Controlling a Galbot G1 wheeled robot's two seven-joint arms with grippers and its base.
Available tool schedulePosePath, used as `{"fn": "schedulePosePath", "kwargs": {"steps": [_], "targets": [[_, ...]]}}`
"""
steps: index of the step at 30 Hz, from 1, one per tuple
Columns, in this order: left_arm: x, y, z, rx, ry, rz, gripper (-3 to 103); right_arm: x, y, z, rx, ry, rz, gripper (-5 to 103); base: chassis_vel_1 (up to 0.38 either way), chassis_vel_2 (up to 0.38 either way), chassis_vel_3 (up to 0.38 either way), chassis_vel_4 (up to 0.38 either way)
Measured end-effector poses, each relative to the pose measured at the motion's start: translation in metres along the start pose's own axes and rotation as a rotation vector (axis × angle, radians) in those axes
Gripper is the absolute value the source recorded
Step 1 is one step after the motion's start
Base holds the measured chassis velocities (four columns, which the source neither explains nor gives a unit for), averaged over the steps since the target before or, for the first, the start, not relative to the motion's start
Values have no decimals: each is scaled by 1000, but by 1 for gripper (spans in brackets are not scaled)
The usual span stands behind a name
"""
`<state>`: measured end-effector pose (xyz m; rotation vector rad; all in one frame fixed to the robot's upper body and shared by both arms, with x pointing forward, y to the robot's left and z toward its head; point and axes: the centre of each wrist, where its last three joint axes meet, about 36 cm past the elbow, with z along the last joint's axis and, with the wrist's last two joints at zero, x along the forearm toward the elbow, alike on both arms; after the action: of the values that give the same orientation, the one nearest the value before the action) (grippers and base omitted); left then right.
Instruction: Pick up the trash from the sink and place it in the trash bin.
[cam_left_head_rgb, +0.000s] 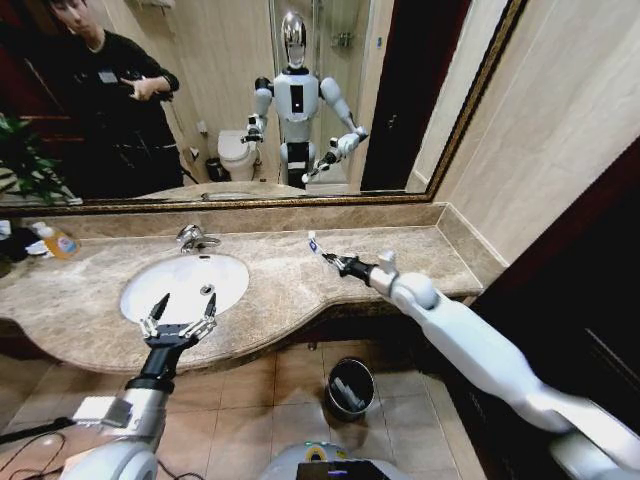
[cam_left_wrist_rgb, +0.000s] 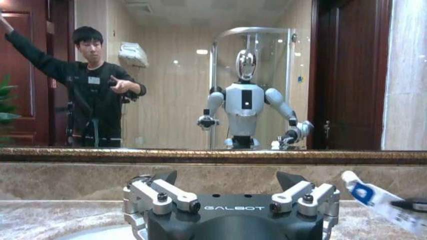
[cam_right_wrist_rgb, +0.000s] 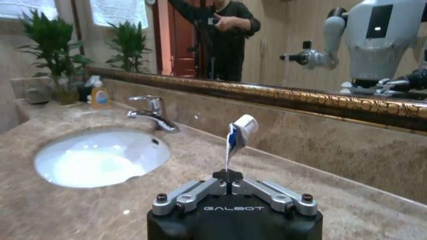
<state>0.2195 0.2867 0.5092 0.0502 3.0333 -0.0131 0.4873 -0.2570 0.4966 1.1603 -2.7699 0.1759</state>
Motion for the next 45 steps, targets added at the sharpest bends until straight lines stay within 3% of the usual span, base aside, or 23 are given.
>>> {"fn": "schedulePosePath", "kwargs": {"steps": [8, 14, 21, 23, 30, 33, 37, 45], "targets": [[0, 0, 0, 0, 0, 0, 100, 52, 16, 19, -25, -7, -25, 0, 0, 0, 0, 0], [0, 0, 0, 0, 0, 0, 100, 83, 17, 48, -6, -52, -38, 0, 0, 0, 0, 0], [0, 0, 0, 0, 0, 0, 100, 138, 13, 131, -91, -41, -12, 0, 0, 0, 0, 0], [0, 0, 0, 0, 0, 0, 100, 154, 28, 166, -156, -28, 5, 0, 0, 0, 0, 0], [0, 0, 0, 0, 0, 0, 100, 171, 53, 227, -212, 27, 18, 0, 0, 0, 0, 0], [0, 0, 0, 0, 0, 0, 100, 174, 63, 253, -247, 65, 44, 0, 0, 0, 0, 0], [0, 0, 0, 0, 0, 0, 100, 174, 98, 335, -319, 207, 187, 0, 0, 0, 0, 0], [0, 0, 0, 0, 0, 0, 100, 133, 127, 378, -347, 311, 387, 0, 0, 0, 0, 0]]}}
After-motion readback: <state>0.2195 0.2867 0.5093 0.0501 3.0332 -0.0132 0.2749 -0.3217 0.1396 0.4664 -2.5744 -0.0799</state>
